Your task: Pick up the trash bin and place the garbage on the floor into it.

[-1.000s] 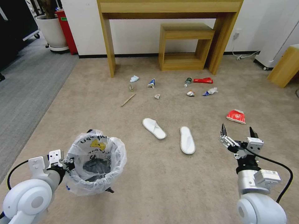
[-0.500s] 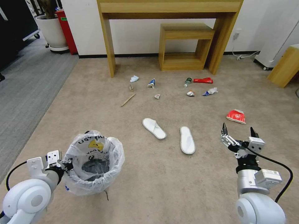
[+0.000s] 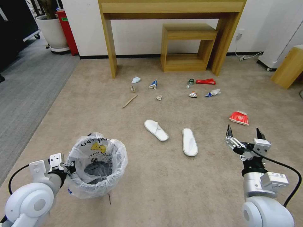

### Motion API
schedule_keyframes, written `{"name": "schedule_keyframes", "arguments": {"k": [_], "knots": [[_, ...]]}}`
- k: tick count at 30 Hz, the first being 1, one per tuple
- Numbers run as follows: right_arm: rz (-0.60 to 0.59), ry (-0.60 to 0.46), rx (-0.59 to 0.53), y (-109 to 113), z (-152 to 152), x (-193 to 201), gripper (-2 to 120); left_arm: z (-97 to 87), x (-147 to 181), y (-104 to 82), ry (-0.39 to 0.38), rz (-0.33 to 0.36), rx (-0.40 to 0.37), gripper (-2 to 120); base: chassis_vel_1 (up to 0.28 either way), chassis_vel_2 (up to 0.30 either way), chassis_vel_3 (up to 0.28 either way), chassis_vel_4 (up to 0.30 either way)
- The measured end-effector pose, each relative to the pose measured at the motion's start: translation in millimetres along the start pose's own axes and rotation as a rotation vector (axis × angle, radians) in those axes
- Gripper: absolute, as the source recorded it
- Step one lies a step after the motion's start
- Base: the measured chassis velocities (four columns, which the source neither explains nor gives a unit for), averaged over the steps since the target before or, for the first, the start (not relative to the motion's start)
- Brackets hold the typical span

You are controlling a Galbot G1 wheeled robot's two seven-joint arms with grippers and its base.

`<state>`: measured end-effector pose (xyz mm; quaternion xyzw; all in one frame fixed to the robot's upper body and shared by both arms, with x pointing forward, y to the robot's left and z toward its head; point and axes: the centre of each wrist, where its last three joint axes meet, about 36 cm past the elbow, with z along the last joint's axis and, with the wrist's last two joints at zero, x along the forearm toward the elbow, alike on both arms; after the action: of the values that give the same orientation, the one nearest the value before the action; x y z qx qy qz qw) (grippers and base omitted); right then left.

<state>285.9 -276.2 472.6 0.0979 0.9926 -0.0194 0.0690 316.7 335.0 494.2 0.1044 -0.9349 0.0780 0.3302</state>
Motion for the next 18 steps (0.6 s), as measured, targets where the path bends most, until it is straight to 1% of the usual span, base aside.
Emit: {"name": "schedule_keyframes", "arguments": {"k": [7, 18], "knots": [[-0.003, 0.001, -0.001, 0.9, -0.3, -0.1, 100, 0.3, 2.0, -1.1, -0.004, 0.001, 0.0, 0, -0.015, 0.016, 0.012, -0.012], [-0.007, -0.002, -0.002, 1.2, 0.1, -2.6, 100, 0.6, 2.9, -1.8, -0.005, 0.001, 0.002, 0, -0.076, 0.068, 0.068, -0.065]]}}
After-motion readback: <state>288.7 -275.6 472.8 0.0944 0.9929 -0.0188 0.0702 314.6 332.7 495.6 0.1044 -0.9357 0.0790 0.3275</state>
